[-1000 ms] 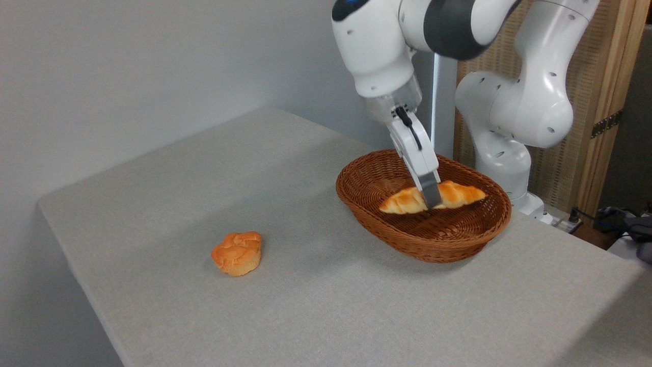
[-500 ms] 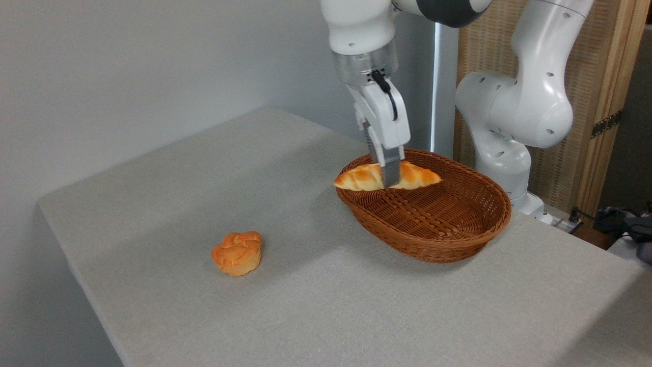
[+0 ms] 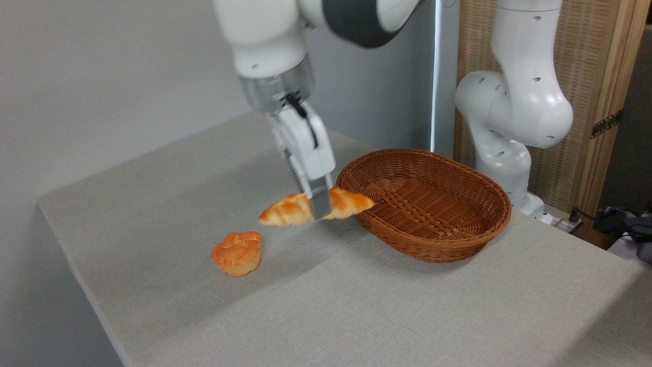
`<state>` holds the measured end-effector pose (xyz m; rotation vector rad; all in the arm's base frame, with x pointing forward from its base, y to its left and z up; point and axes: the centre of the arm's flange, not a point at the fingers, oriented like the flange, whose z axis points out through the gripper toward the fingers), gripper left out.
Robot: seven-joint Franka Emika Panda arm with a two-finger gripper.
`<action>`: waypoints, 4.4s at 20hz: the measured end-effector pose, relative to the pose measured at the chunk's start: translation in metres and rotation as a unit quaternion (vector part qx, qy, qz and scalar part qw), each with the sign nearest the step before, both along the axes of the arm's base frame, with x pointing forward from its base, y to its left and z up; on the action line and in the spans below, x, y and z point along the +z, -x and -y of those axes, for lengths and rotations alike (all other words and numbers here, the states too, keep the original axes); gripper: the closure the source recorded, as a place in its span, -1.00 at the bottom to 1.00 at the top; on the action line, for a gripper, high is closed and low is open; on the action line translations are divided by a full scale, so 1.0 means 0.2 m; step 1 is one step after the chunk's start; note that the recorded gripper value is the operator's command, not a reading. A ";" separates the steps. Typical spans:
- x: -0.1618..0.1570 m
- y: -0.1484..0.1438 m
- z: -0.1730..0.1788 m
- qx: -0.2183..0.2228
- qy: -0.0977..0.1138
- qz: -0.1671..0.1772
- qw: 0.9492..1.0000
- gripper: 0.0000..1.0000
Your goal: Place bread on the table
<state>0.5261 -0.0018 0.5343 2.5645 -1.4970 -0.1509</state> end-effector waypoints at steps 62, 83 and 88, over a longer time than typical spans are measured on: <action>0.47 -0.13 0.13 0.148 -0.032 0.085 0.985 -1.00; 0.43 -0.17 0.19 0.176 -0.032 0.091 0.980 -1.00; 0.42 -0.17 0.19 0.175 -0.032 0.088 0.980 -1.00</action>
